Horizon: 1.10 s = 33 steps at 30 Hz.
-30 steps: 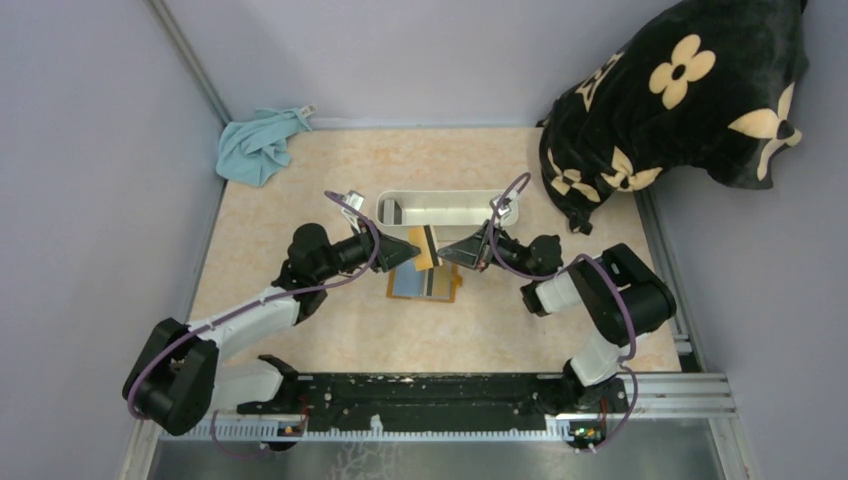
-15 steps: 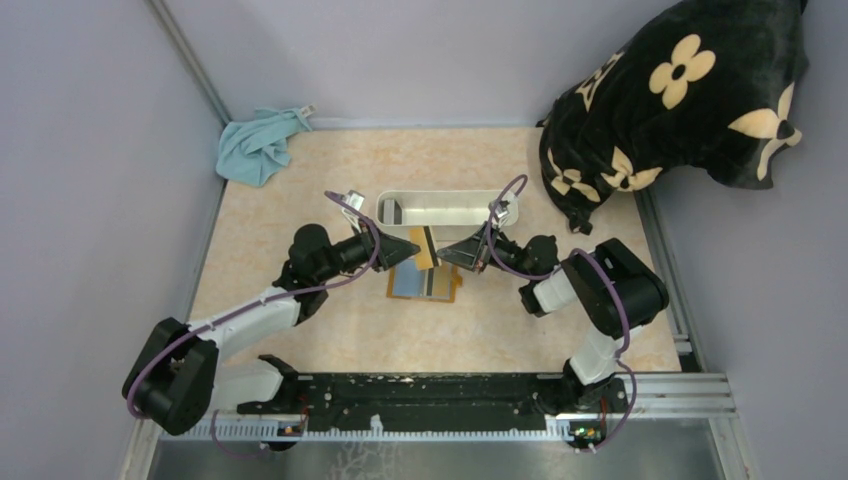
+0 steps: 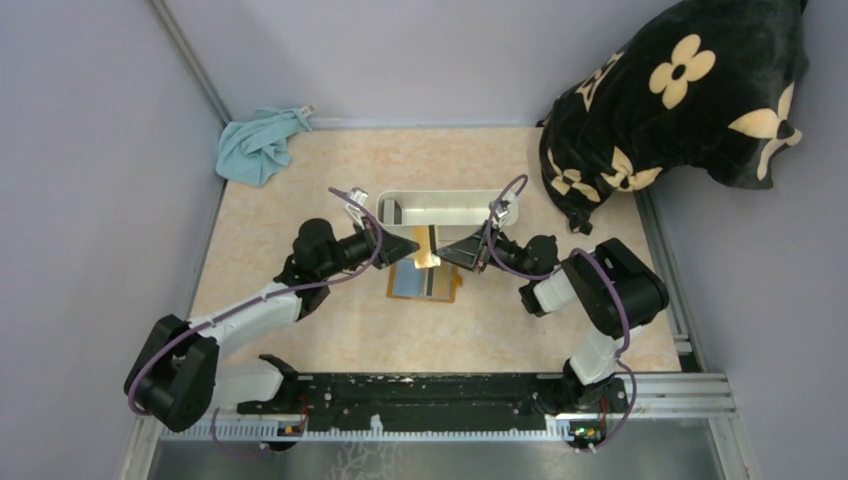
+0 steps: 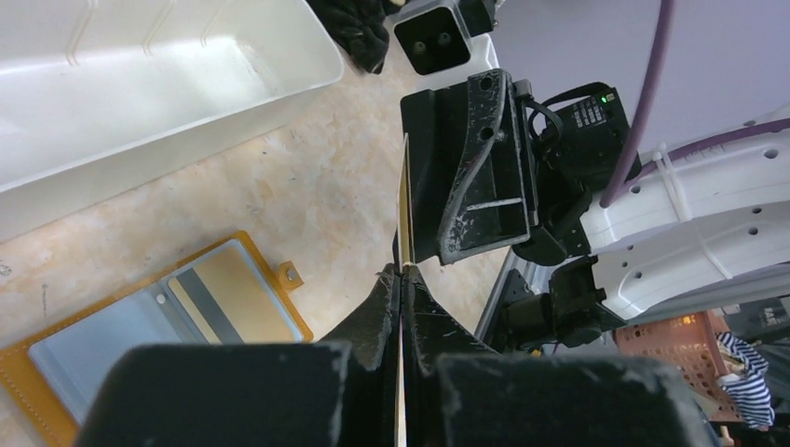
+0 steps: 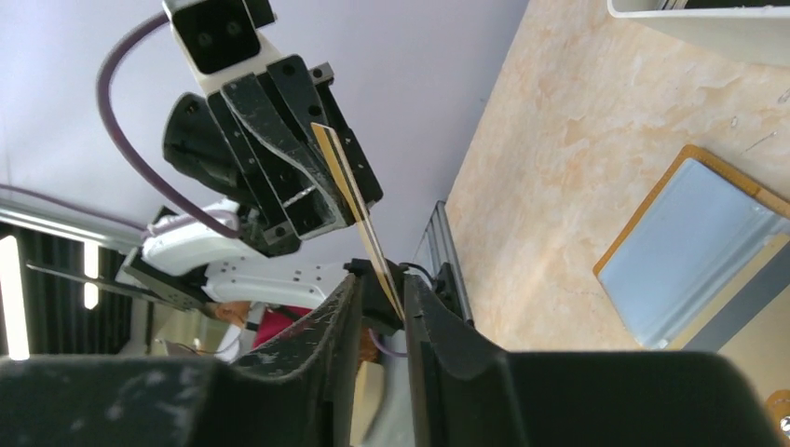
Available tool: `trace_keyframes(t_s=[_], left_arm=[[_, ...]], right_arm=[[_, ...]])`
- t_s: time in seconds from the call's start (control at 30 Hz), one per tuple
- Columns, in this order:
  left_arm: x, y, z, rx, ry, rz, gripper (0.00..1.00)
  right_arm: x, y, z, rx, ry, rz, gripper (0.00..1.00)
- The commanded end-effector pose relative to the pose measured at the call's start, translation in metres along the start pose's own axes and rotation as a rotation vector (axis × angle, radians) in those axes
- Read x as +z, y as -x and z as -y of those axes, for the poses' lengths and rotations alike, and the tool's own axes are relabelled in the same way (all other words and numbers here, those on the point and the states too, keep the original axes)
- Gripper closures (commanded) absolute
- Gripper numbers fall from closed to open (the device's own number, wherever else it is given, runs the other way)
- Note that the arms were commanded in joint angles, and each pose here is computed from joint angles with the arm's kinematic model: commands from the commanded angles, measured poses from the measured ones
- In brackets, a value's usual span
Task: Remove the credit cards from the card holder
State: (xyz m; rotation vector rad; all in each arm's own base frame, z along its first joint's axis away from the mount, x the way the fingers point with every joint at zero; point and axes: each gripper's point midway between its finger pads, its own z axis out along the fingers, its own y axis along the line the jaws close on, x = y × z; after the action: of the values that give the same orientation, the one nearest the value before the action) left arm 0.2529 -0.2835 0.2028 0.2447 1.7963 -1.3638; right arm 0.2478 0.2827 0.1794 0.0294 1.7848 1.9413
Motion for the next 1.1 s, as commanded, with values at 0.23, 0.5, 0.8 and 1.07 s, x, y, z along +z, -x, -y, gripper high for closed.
trace_keyframes(t_s=[0.23, 0.5, 0.8, 1.07], left_arm=[[0.016, 0.042, -0.031, 0.076, 0.229, -0.036, 1.0], [0.025, 0.082, -0.095, 0.056, 0.498, -0.155, 1.0], [0.034, 0.09, -0.139, 0.053, 0.683, -0.23, 1.0], [0.028, 0.071, -0.161, 0.032, 0.755, -0.305, 1.0]], right_arm=[[-0.018, 0.038, -0.049, -0.247, 0.154, 0.096, 0.55], [-0.019, 0.04, -0.034, -0.262, 0.104, 0.074, 0.56], [-0.021, 0.044, -0.017, -0.288, 0.039, 0.054, 0.56], [-0.025, 0.045, -0.006, -0.256, 0.037, 0.056, 0.56]])
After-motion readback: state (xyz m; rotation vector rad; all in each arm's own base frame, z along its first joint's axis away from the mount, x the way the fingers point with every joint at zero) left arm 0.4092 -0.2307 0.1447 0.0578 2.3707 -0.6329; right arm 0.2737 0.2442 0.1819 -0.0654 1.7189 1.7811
